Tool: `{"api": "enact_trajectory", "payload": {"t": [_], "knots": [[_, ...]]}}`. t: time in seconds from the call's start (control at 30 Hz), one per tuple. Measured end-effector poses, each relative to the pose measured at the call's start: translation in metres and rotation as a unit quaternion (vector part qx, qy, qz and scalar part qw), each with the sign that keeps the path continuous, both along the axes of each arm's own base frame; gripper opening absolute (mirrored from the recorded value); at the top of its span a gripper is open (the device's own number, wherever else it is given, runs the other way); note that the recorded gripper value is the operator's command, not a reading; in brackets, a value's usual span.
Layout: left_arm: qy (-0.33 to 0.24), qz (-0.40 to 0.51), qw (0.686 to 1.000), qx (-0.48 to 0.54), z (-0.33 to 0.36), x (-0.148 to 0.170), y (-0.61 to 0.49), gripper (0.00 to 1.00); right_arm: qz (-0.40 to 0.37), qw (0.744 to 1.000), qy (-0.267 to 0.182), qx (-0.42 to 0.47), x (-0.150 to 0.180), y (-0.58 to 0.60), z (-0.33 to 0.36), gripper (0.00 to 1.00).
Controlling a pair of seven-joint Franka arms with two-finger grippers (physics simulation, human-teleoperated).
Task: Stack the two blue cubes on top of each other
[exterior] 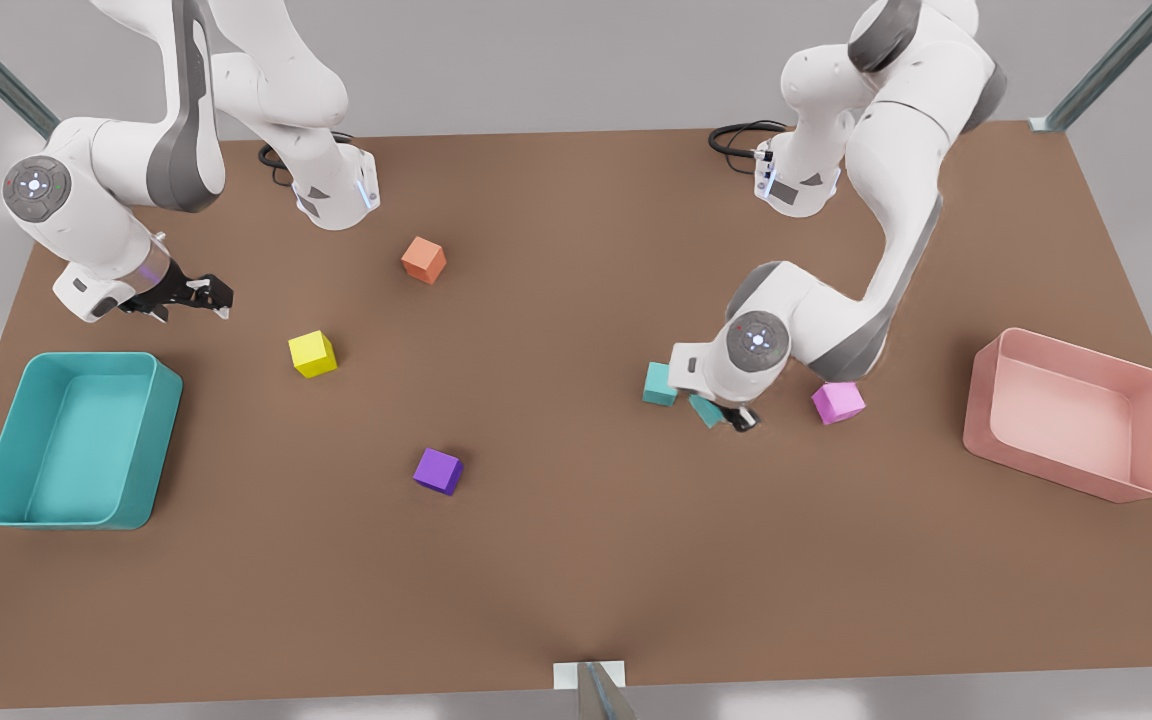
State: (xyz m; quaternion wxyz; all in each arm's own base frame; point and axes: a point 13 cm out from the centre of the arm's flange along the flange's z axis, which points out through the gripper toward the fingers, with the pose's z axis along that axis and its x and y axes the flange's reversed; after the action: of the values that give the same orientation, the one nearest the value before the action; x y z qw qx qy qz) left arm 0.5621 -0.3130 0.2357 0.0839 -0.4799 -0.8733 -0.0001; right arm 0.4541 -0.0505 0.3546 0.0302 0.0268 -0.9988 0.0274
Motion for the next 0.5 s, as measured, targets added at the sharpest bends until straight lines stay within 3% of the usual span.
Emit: {"api": "enact_trajectory", "payload": {"t": [0.07, 0.17, 0.37, 0.5], "knots": [[0.015, 0.018, 1.0, 0.018, -0.019, -0.043, -0.012, 0.69, 0.0, 1.0, 0.0, 0.0, 0.0, 0.0, 0.0, 1.0], [0.014, 0.061, 0.998, 0.027, -0.033, -0.07, -0.028, 0.69, -0.002, 1.0, 0.0, 0.0, 0.0, -0.001, 0.0, 1.0], [0.003, 0.147, 0.989, 0.028, -0.053, -0.085, -0.056, 0.69, -0.003, 1.0, 0.0, 0.0, 0.0, -0.001, 0.0, 1.0], [-0.005, 0.199, 0.979, 0.033, -0.078, -0.073, -0.053, 0.69, -0.004, 1.0, 0.0, 0.0, 0.0, -0.002, 0.0, 1.0]]}}
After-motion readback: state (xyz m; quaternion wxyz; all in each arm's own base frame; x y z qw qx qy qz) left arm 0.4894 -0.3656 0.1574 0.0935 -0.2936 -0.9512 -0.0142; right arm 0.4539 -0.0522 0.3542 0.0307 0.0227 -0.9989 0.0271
